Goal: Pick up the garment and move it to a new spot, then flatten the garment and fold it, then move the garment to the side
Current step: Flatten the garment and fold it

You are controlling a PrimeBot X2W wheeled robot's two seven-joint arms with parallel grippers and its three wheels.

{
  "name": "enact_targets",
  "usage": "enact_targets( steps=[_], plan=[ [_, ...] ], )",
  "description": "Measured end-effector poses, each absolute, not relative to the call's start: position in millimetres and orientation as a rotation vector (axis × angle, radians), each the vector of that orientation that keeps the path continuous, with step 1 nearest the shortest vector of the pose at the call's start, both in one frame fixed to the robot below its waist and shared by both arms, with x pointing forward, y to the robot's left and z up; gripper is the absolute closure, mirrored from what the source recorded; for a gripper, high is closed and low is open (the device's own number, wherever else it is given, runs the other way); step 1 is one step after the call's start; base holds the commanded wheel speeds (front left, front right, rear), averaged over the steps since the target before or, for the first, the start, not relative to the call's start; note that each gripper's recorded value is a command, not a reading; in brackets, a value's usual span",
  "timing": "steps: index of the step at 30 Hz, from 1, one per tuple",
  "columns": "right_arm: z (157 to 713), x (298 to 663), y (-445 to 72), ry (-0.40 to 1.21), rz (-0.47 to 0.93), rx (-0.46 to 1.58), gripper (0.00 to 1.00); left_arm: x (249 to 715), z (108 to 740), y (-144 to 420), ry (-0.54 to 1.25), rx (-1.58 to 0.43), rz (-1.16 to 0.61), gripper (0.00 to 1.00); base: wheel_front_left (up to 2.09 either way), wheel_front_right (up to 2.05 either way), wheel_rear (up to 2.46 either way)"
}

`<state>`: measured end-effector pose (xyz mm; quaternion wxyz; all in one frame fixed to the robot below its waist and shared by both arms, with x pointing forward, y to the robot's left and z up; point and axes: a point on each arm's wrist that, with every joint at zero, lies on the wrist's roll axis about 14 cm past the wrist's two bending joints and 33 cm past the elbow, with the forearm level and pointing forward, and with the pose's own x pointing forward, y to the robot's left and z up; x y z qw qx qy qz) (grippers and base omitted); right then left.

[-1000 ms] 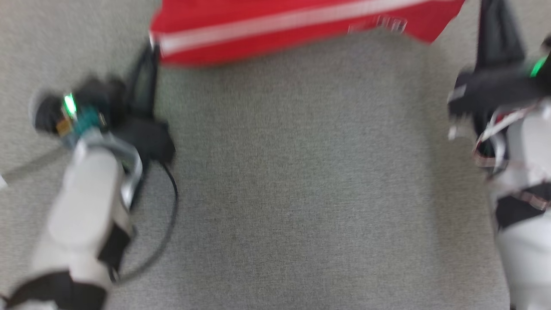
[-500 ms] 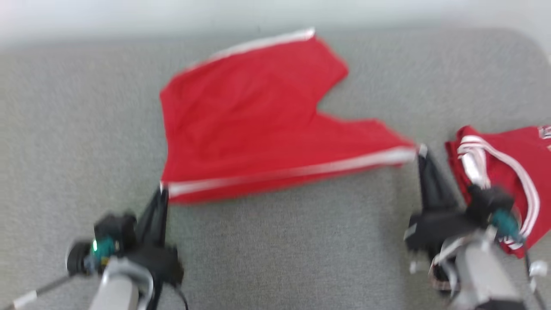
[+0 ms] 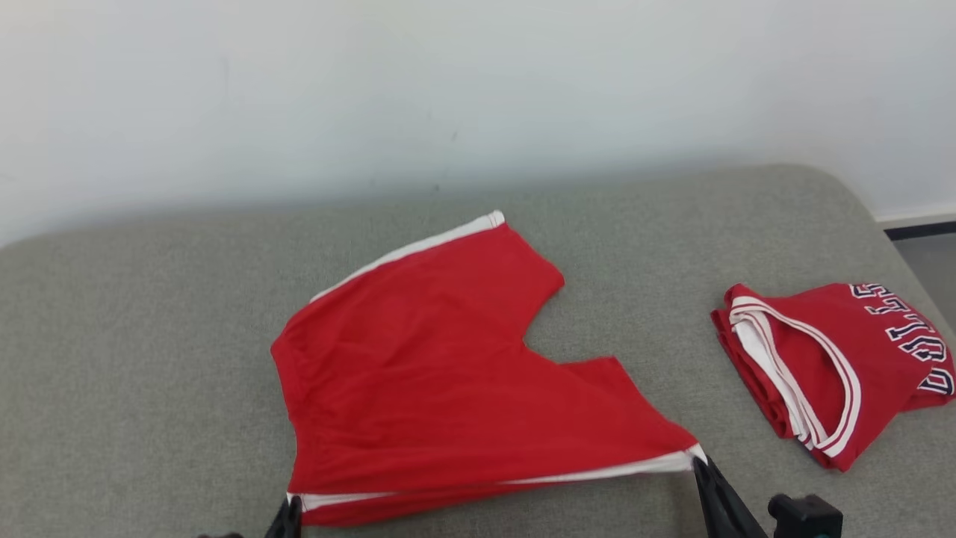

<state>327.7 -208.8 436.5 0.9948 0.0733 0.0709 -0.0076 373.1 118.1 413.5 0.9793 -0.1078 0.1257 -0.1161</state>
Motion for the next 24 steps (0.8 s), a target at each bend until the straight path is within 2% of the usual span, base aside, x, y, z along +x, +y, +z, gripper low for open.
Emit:
enact_targets(
  steps=[15,24],
  plan=[
    [414.2,269.4,-209.7,0.188,-0.054,0.186,1.00,309.5,394.3,112.6,0.313,-0.267,-0.221,1.00,0.00,0.00,0.00],
    [420.0,280.7,-204.0,0.173,-0.041,0.191,1.00,311.0,399.6,117.1,0.290,-0.283,-0.202,1.00,0.00,0.00,0.00]
  ],
)
